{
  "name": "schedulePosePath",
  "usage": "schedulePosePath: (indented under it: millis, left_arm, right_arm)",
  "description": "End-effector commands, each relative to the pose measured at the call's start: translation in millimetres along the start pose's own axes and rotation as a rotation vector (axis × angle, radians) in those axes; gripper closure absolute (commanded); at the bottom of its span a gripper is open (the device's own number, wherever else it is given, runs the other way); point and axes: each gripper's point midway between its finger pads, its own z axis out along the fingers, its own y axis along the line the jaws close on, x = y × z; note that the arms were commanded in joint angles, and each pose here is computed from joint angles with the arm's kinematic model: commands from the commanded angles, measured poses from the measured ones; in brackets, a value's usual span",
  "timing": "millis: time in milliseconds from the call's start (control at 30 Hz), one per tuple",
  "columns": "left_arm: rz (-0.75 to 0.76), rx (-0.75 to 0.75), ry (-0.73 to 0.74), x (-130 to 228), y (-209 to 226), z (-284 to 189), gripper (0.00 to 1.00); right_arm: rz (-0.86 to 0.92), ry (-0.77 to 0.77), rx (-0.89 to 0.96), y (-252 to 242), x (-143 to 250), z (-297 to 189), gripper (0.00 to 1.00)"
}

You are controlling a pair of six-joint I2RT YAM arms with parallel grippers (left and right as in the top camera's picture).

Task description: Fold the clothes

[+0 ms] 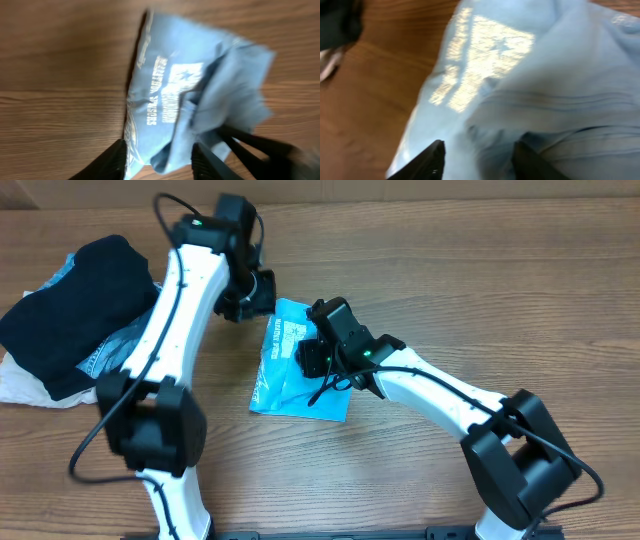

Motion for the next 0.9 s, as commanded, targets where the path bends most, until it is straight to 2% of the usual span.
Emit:
schedulePosePath:
  millis: [0,133,200,333,433,533,567,600,633,700,800,867]
  left_arm:
    - [0.047,0.06,-0.207,-7,-15,-81,0.5]
    - [0.053,0.033,-0.286,-2,-11,-110,0.46]
    - [0.053,0.027,-0.29,-1,-9,-113,0.45]
    - [0.062,0.017,-0.272,3,-7,-112,0.45]
    - [0.074,0.01,-0.273,3,-6,-111,0.44]
    - [0.072,0.003,-0.271,4,-5,-111,0.41]
    - [0.072,0.002,-0.268,4,-5,-111,0.38]
    - [0.081,0.001,-0.264,5,-5,-111,0.37]
    - [0.092,-0.002,-0.258,6,-4,-110,0.36]
    - [0.126,-0.011,-0.226,13,-4,-104,0.34]
    - [0.205,-0.017,-0.146,27,-4,-82,0.34]
    - [0.257,-0.017,-0.085,38,-7,-51,0.35]
  right_arm:
    - [0.005,-0.007,0.097,-25,4,21,0.74]
    - [0.005,-0.051,0.146,-31,-10,15,0.92]
    - [0.018,-0.065,0.161,-33,-21,3,0.96]
    - [0.08,-0.084,0.203,-54,-47,-29,0.96]
    - [0.162,-0.116,0.248,-90,-68,-53,0.96]
    - [0.236,-0.104,0.284,-125,-71,-63,0.95]
    - [0.259,-0.092,0.285,-134,-69,-66,0.8]
    - [0.272,-0.079,0.278,-139,-67,-67,0.46]
    - [0.292,-0.059,0.271,-143,-64,-69,0.34]
    - [0.325,-0.035,0.28,-155,-59,-73,0.24]
    - [0.355,-0.005,0.269,-161,-53,-76,0.23]
    - [0.371,0.017,0.279,-166,-47,-78,0.23]
